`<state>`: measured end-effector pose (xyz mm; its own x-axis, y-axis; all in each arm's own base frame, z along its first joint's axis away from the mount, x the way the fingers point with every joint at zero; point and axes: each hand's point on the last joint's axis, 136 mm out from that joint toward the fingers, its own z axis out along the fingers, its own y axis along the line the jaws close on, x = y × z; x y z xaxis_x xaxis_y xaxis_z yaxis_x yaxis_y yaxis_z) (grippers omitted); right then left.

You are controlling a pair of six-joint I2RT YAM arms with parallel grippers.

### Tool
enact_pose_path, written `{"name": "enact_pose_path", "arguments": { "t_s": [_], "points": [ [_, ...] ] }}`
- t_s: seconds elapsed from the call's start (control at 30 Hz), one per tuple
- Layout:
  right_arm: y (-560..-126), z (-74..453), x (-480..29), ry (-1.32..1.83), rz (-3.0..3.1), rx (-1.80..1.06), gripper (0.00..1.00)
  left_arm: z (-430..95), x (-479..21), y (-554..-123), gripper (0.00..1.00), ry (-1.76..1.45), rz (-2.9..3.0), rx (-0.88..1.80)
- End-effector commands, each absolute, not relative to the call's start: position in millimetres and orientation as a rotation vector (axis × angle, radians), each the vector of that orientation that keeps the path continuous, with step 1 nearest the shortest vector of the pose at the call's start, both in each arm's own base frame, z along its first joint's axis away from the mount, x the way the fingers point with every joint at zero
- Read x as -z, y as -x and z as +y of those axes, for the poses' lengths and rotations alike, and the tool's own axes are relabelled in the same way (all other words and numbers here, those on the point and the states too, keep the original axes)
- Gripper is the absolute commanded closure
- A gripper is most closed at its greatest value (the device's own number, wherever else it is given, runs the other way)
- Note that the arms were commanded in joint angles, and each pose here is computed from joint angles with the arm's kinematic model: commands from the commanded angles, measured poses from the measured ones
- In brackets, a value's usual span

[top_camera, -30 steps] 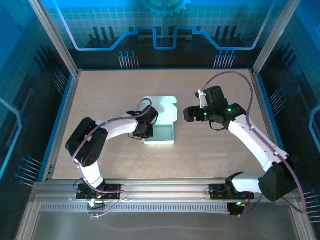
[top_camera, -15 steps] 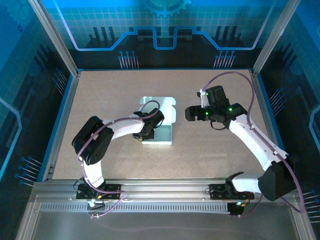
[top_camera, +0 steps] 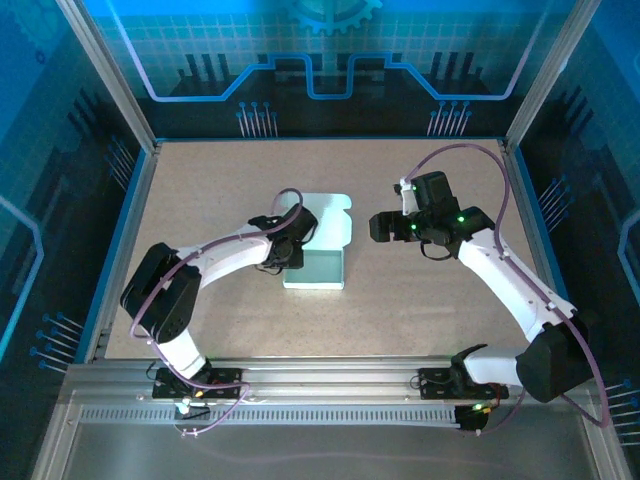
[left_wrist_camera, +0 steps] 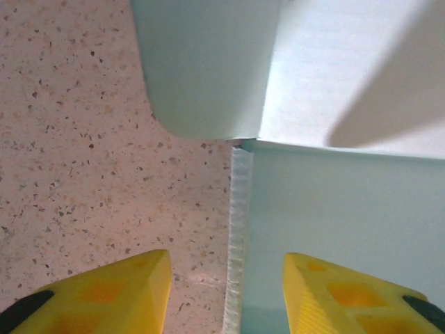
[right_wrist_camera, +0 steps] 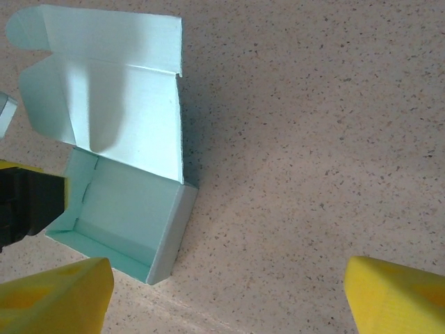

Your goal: Fold the paper box

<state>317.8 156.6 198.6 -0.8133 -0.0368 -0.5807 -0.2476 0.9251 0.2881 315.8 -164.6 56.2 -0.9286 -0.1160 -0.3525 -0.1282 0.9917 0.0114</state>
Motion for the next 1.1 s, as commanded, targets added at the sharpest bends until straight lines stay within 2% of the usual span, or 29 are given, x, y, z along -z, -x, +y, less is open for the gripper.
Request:
{"name": "enact_pose_path", "arguments": {
  "t_s": [0.0, 0.3, 0.4, 0.6, 0.83, 1.07],
  "points": [
    [-319.5, 159.1, -208.7, 0.190, 2.454, -0.510, 0.13, -163.9, -53.9, -314.5, 0.48, 0.217, 2.792, 0.051],
    [-324.0, 192.3, -196.1, 0.440, 2.501, -0.440, 0.11, -167.4, -108.0, -354.7, 0.18, 0.223, 2.666, 0.371],
    [-333.1, 210.4, -189.2, 0.559, 2.532, -0.423, 0.13, -161.0, -125.1, -366.4, 0.13, 0.200, 2.635, 0.437],
    [-359.4, 237.9, -175.9, 0.754, 2.580, -0.462, 0.25, -143.6, -145.7, -379.9, 0.08, 0.164, 2.605, 0.515],
    [-386.2, 260.0, -164.9, 0.881, 2.641, -0.624, 0.47, -126.4, -151.5, -377.3, 0.08, 0.171, 2.590, 0.518],
    [-392.5, 252.5, -151.4, 0.960, 2.733, -0.595, 0.52, -121.9, -143.5, -368.6, 0.08, 0.184, 2.611, 0.512]
  ]
}}
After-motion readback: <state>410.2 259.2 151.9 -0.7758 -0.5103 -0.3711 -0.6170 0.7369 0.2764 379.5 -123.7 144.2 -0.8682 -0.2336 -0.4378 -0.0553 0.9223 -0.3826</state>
